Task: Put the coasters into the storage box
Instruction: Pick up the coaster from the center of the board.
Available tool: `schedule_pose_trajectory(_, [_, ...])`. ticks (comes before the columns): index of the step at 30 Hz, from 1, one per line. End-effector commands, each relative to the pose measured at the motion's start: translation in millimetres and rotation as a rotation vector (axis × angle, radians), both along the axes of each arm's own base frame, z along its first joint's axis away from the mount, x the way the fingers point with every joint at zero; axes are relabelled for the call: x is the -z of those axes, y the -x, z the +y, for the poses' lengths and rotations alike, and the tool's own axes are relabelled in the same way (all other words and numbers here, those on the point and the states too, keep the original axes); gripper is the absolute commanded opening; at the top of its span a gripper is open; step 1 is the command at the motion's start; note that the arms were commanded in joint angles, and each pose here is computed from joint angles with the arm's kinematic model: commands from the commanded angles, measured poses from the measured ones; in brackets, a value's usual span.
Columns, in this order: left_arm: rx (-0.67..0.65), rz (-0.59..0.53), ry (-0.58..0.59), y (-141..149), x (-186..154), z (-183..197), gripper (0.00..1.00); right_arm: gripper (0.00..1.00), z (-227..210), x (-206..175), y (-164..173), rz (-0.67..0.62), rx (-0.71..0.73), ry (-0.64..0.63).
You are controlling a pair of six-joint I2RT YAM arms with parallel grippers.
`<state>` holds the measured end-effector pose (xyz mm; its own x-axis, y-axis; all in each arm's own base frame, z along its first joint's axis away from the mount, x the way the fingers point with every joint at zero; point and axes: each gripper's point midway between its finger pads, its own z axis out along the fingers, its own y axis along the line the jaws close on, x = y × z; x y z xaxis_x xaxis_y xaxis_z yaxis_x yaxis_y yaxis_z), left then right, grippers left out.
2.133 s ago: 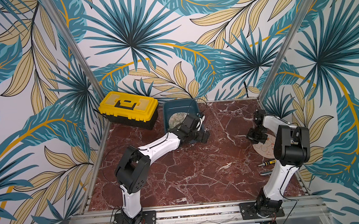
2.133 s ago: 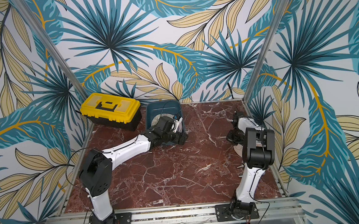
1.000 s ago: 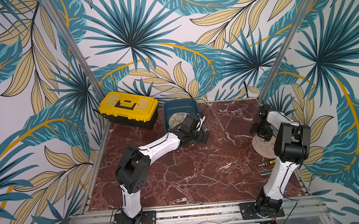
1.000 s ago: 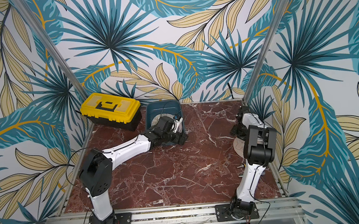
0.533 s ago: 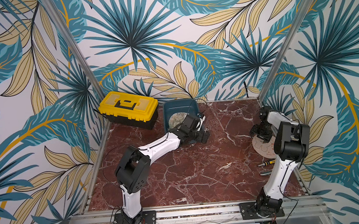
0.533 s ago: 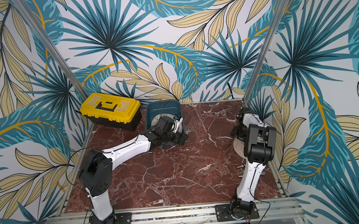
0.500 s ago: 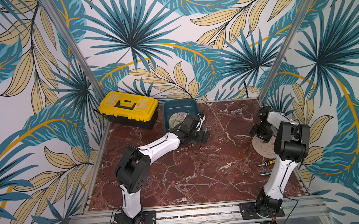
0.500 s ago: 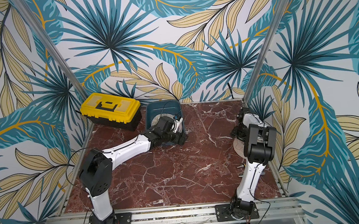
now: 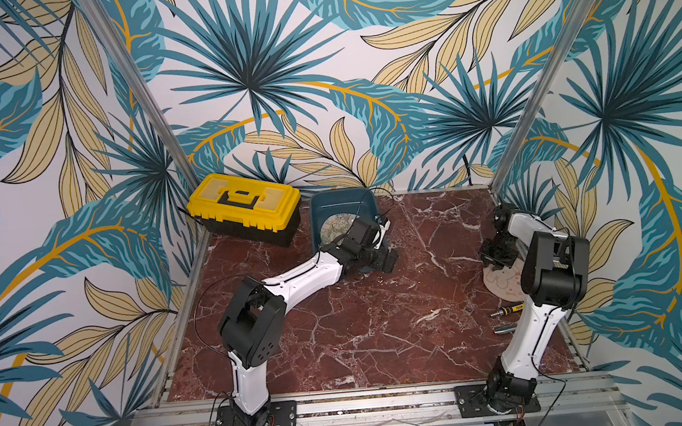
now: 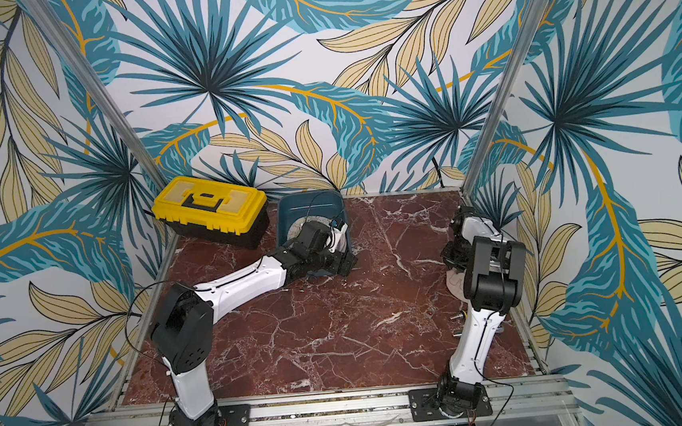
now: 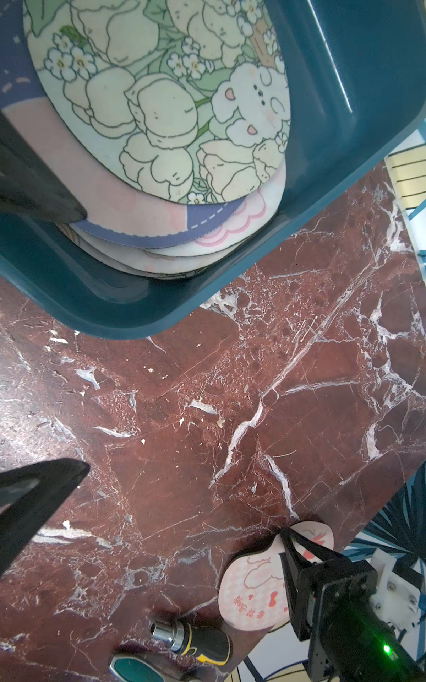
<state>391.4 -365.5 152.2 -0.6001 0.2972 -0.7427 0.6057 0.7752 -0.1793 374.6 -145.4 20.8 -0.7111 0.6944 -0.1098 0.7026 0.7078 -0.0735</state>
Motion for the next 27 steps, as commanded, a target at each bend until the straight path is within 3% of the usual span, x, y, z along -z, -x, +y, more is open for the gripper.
schedule_pose_trajectory(1, [-0.003,-0.025,0.019,-7,-7,-4,1.0,0.1,6,19,31,0.133,-0.008,-0.037])
schedule_pose_trajectory(3, [-0.004,-0.025,0.022,-7,-8,-4,1.0,0.0,7,19,30,0.13,-0.015,-0.039])
schedule_pose_trajectory(15, [-0.022,-0.068,-0.003,-10,-8,-1,0.99,0.0,18,-8,24,0.009,-0.025,-0.069])
schedule_pose_trajectory(27, [0.136,-0.191,0.048,20,-30,-33,1.0,0.0,61,-79,-2,-0.18,-0.121,-0.047])
